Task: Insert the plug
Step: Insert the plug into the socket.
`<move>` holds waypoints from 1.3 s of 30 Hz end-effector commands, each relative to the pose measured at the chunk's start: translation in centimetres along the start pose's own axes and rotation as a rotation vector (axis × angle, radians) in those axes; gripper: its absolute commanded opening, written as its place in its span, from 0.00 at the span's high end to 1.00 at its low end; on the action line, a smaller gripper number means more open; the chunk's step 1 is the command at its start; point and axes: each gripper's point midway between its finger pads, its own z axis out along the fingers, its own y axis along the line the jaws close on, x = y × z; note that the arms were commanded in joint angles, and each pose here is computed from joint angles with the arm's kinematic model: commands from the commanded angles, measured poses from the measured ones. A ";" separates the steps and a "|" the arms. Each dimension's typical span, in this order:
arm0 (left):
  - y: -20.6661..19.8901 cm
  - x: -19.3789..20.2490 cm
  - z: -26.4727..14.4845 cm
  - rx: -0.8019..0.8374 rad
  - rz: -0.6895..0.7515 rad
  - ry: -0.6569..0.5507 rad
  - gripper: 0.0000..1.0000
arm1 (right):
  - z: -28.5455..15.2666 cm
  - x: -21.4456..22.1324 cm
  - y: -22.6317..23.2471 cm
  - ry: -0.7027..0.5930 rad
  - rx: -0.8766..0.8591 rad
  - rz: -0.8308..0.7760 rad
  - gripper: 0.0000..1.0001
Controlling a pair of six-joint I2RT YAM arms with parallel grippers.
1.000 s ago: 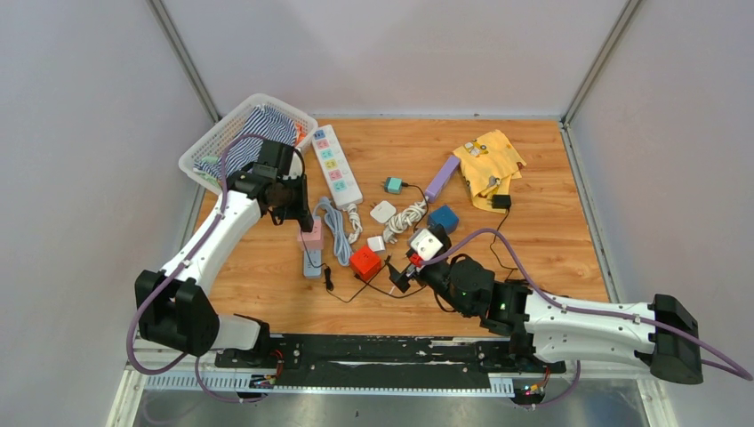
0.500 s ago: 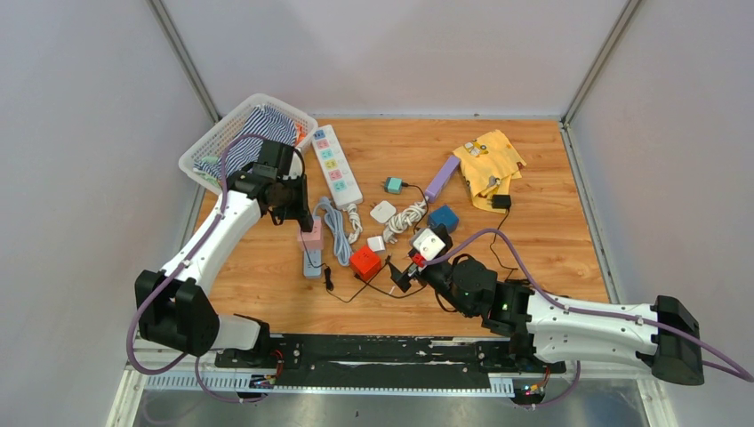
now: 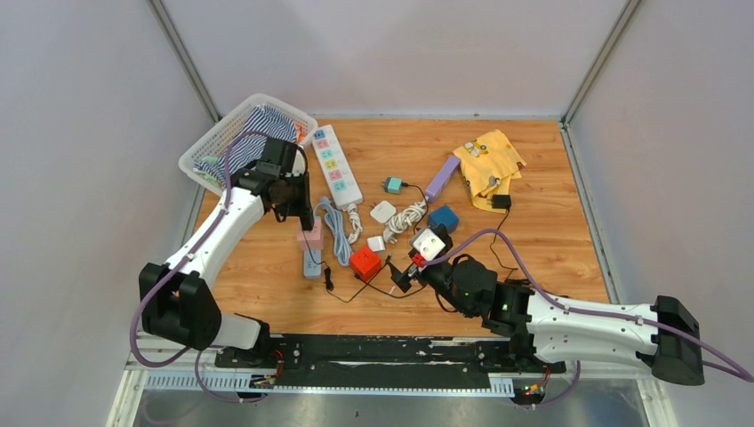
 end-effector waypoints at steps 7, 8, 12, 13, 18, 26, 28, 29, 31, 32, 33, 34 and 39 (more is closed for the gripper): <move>3.0 5.6 1.9 -0.135 0.074 0.184 1.00 | -0.4 0.2 -0.8 -0.004 0.033 0.004 0.00; 3.0 5.8 1.9 -0.131 0.075 0.185 1.00 | -0.4 0.2 -0.8 -0.005 0.033 0.005 0.00; 3.1 6.8 1.7 -0.121 0.072 0.198 1.00 | -0.5 0.3 -0.9 -0.001 0.037 0.001 0.00; 3.2 7.1 1.7 -0.122 0.071 0.202 1.00 | -0.5 0.3 -0.9 -0.001 0.037 0.001 0.00; 4.1 7.6 2.1 -0.179 0.083 0.212 1.00 | -0.5 0.1 -0.9 -0.005 0.035 0.005 0.00; 1.9 8.6 1.7 -0.074 0.065 0.199 1.00 | -0.6 0.2 -1.1 -0.004 0.045 0.004 0.00; 1.9 8.7 1.5 -0.075 0.059 0.188 1.00 | -0.6 0.0 -1.0 -0.009 0.038 0.007 0.00; 2.5 8.9 1.6 -0.106 0.066 0.187 1.00 | -0.6 0.0 -1.0 -0.010 0.037 0.009 0.00; 2.9 9.6 2.1 -0.125 0.064 0.205 1.00 | -0.6 0.1 -0.9 -0.008 0.034 0.008 0.00; 2.8 10.1 2.5 -0.112 0.060 0.220 1.00 | -0.6 0.1 -0.9 -0.006 0.036 0.007 0.00; 2.5 10.4 2.7 -0.097 0.058 0.224 1.00 | -0.6 0.1 -1.0 -0.006 0.035 0.007 0.00; 2.3 10.6 2.9 -0.087 0.052 0.222 1.00 | -0.7 0.1 -1.0 -0.007 0.038 0.008 0.00; 1.5 10.3 2.1 -0.057 -0.026 0.172 1.00 | -0.9 0.1 -1.3 -0.010 0.049 0.008 0.00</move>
